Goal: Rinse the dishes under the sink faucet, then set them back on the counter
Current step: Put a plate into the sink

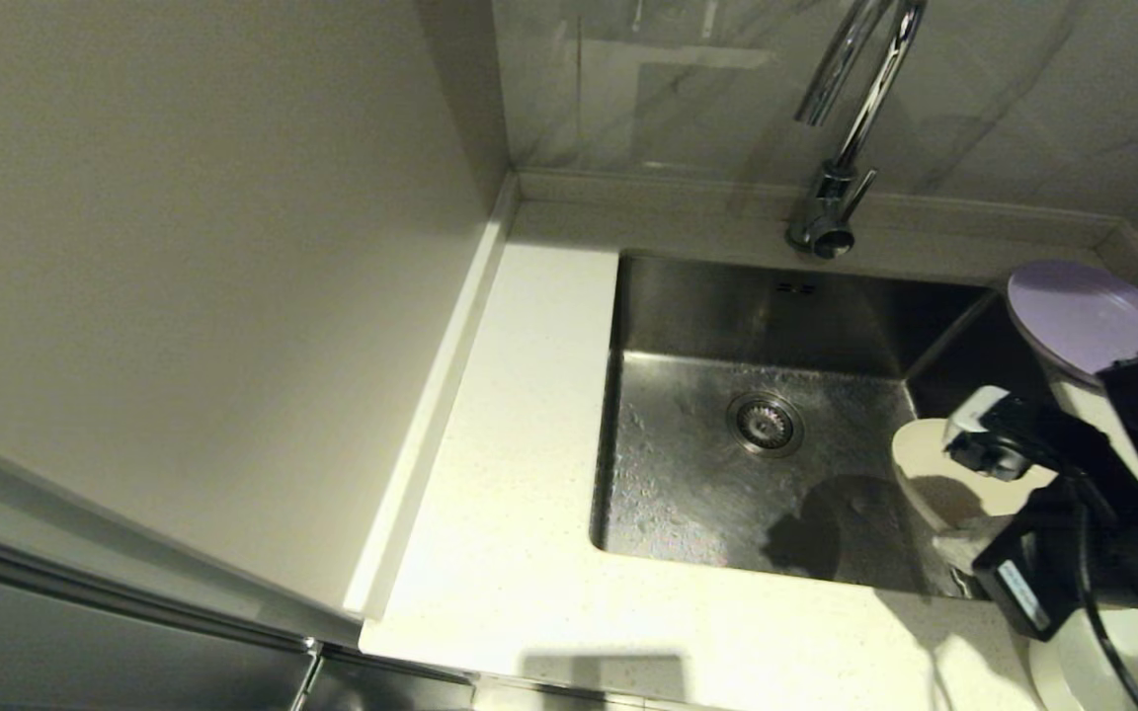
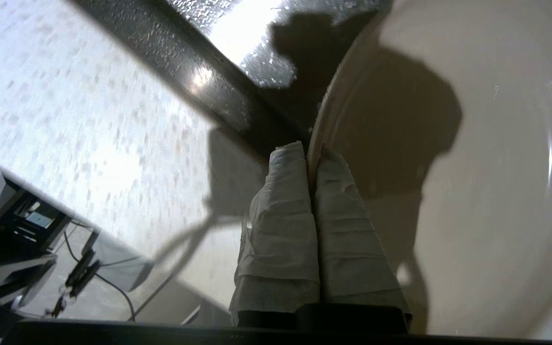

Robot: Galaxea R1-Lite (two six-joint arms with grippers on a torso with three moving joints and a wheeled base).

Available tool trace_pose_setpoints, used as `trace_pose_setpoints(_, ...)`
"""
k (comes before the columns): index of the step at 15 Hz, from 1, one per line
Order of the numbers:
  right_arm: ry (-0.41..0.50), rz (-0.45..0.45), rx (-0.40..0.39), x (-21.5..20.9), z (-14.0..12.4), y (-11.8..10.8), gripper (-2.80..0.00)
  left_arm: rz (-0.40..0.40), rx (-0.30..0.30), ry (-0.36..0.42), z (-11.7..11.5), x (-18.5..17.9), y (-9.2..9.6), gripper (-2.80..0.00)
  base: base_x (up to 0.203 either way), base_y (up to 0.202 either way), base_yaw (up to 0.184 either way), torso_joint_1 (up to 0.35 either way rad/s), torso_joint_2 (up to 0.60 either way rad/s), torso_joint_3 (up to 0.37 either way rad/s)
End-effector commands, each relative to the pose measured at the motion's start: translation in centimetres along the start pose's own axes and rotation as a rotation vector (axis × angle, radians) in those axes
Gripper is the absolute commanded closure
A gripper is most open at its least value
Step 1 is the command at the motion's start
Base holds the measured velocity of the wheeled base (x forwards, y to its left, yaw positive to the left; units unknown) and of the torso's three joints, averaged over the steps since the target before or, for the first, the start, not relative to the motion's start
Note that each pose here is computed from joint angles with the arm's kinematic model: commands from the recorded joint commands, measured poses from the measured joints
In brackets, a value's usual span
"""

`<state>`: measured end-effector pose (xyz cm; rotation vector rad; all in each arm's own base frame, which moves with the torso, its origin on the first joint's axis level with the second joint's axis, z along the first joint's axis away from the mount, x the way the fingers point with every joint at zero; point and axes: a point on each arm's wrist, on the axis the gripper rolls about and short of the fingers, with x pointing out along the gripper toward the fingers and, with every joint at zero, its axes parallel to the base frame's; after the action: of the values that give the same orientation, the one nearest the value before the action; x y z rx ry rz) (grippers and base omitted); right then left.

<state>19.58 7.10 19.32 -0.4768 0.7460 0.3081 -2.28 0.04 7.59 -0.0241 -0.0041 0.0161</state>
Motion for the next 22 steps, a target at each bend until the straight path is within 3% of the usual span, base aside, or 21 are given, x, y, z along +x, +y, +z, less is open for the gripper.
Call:
trace_pose_setpoints(1,0.092,0.028,-0.019,6.3,0.6,1.0,0.00,0.001,-0.001,-0.004,0.0,0.0,0.0,0.00,0.000,0.000,0.000,0.000,0.00,0.000)
trace_pose_setpoints(3,0.023,0.009,-0.036,9.9,1.8,1.2,0.00,0.001,-0.001,-0.004,0.0,0.0,0.0,0.00,0.000,0.000,0.000,0.000,0.00,0.000)
trace_pose_setpoints(6,-0.063,-0.002,-0.074,11.1,3.9,1.0,0.00,0.001,-0.001,-0.004,0.0,0.0,0.0,0.00,0.000,0.000,0.000,0.000,0.00,0.000)
trace_pose_setpoints(13,-0.004,-0.107,-0.026,18.2,6.4,0.0,0.00,0.001,-0.001,-0.004,0.0,0.0,0.0,0.00,0.000,0.000,0.000,0.000,0.00,0.000)
trace_pose_setpoints(19,-0.018,-0.276,0.062,25.0,8.8,-4.7,0.00,0.001,-0.001,-0.005,0.0,0.0,0.0,0.00,0.000,0.000,0.000,0.000,0.00,0.000)
trace_pose_setpoints(20,-0.017,-0.304,0.077,25.6,8.8,-5.6,-2.80,0.001,-0.001,-0.004,0.0,0.0,0.0,0.00,0.000,0.000,0.000,0.000,0.00,0.000)
trace_pose_setpoints(22,-0.015,-0.335,0.096,25.9,8.7,-7.0,-2.80,0.001,-0.001,-0.004,0.0,0.0,0.0,0.00,0.000,0.000,0.000,0.000,0.00,0.000)
